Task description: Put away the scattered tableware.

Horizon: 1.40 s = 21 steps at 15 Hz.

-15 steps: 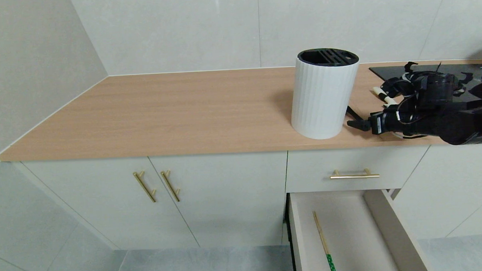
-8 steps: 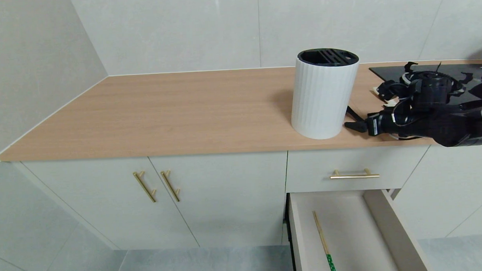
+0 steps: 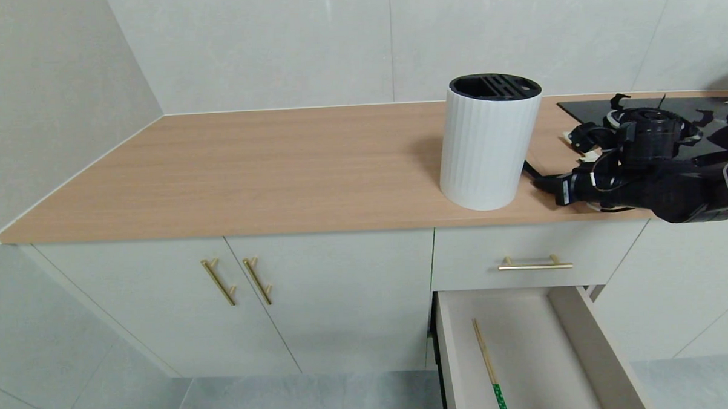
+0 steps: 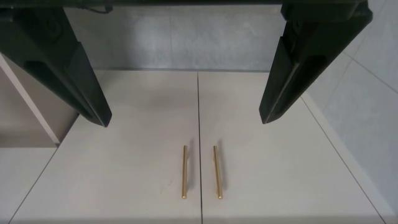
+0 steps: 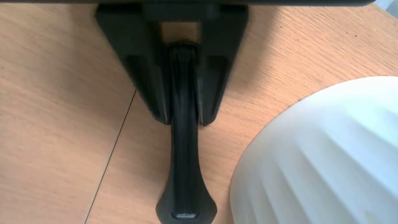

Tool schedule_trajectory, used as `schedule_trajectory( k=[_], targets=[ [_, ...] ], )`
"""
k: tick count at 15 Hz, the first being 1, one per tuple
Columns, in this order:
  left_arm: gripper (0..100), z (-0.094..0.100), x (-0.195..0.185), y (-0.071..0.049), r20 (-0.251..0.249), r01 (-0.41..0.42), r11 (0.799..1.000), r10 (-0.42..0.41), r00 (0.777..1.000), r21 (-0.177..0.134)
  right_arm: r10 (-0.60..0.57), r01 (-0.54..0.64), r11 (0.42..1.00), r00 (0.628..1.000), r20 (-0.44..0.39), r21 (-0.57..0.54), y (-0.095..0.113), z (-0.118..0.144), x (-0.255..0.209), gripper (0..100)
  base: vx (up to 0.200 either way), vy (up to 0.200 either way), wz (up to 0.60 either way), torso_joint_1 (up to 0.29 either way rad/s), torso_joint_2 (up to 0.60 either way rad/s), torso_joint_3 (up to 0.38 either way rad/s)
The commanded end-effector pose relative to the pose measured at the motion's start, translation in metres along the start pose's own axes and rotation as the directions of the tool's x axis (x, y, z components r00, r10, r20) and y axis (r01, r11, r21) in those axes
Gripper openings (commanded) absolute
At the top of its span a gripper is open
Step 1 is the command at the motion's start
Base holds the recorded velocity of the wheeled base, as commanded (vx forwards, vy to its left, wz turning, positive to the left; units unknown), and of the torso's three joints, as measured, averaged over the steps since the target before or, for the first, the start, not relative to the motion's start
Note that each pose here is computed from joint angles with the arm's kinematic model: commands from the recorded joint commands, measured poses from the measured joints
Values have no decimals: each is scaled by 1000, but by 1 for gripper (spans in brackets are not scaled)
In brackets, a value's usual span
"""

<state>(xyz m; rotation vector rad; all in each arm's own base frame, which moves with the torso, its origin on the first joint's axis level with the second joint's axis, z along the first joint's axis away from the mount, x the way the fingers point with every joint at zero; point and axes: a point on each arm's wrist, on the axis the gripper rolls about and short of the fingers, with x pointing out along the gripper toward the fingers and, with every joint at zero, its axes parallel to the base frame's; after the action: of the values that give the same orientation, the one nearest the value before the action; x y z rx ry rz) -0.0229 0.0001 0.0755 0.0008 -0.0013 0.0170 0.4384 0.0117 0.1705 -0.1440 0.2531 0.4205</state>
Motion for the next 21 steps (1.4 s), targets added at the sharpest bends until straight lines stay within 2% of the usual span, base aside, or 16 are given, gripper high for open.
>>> schedule_trajectory(
  k=[1,6,10,12,16,21],
  targets=[
    [100,0,0,0,-1,-1,1000,1,1000,1,1,-1,1000,1000,-4,1,0,-1,0,0,0,0,0,0,0,0],
    [100,0,0,0,-1,-1,1000,1,1000,1,-120,120,993,993,1,-8,2,13,-9,0,0,0,0,0,0,0],
    [100,0,0,0,0,0,1000,0,1000,-1,-173,164,974,984,46,157,13,40,-52,0,0,0,0,0,0,0],
    [100,0,0,0,-1,-1,1000,1,1000,-1,-194,178,966,978,71,185,27,52,-93,0,0,0,0,0,0,0],
    [100,0,0,0,0,0,1000,0,1000,1,-193,186,969,981,24,164,63,26,-165,0,0,0,0,0,0,0],
    [100,0,0,0,-1,0,1000,0,1000,-1,-126,131,978,991,-41,160,100,-10,-204,0,0,0,0,-15,34,19]
  ],
)
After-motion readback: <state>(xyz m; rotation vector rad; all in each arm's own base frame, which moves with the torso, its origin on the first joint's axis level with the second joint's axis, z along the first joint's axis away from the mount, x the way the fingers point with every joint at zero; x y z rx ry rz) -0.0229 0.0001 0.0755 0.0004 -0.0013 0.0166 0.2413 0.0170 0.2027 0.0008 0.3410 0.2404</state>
